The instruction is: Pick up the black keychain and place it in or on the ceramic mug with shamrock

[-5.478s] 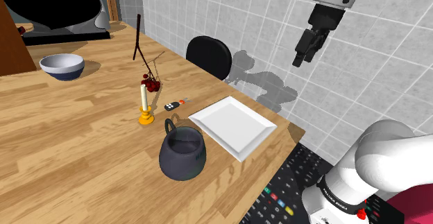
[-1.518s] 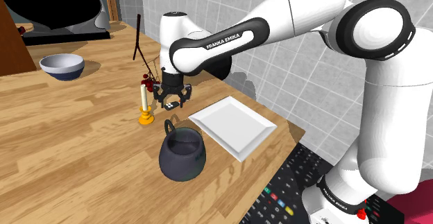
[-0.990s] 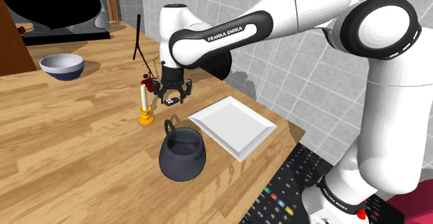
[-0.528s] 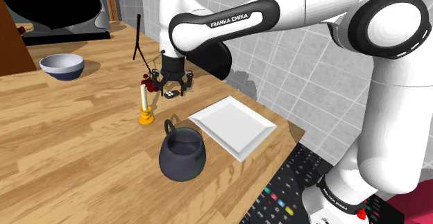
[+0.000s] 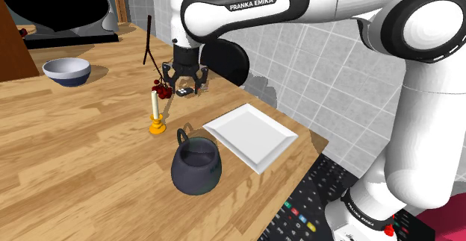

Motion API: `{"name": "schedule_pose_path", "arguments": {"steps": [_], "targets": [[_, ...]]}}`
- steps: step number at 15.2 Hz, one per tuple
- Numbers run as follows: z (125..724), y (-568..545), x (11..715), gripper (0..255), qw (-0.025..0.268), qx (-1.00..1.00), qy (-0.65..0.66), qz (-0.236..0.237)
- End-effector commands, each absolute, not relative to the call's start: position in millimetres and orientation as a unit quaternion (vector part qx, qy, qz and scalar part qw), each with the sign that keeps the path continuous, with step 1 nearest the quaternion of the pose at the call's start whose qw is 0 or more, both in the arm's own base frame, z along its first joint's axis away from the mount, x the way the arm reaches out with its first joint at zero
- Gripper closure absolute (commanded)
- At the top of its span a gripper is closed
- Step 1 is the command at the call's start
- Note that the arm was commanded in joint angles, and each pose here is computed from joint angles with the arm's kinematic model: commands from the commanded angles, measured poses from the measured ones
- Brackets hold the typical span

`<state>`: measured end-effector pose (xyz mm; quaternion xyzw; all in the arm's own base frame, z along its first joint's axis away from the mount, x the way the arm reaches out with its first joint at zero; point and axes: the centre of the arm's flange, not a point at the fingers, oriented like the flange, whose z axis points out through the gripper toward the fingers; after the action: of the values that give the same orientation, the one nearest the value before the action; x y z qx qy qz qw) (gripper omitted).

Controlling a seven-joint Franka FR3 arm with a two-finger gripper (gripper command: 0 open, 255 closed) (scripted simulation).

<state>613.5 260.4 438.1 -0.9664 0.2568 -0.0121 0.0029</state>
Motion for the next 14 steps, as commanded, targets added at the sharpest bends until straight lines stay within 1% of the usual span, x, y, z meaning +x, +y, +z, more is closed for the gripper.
{"name": "schedule_pose_path", "arguments": {"steps": [1,13,14], "targets": [[450.1,259.7,613.2,255,0.003,-0.966,0.257,-0.012],[511.9,259.7,613.2,255,0.003,-0.966,0.257,-0.012],[512.7,266.5,601.9,255,0.003,-0.966,0.257,-0.012]]}}
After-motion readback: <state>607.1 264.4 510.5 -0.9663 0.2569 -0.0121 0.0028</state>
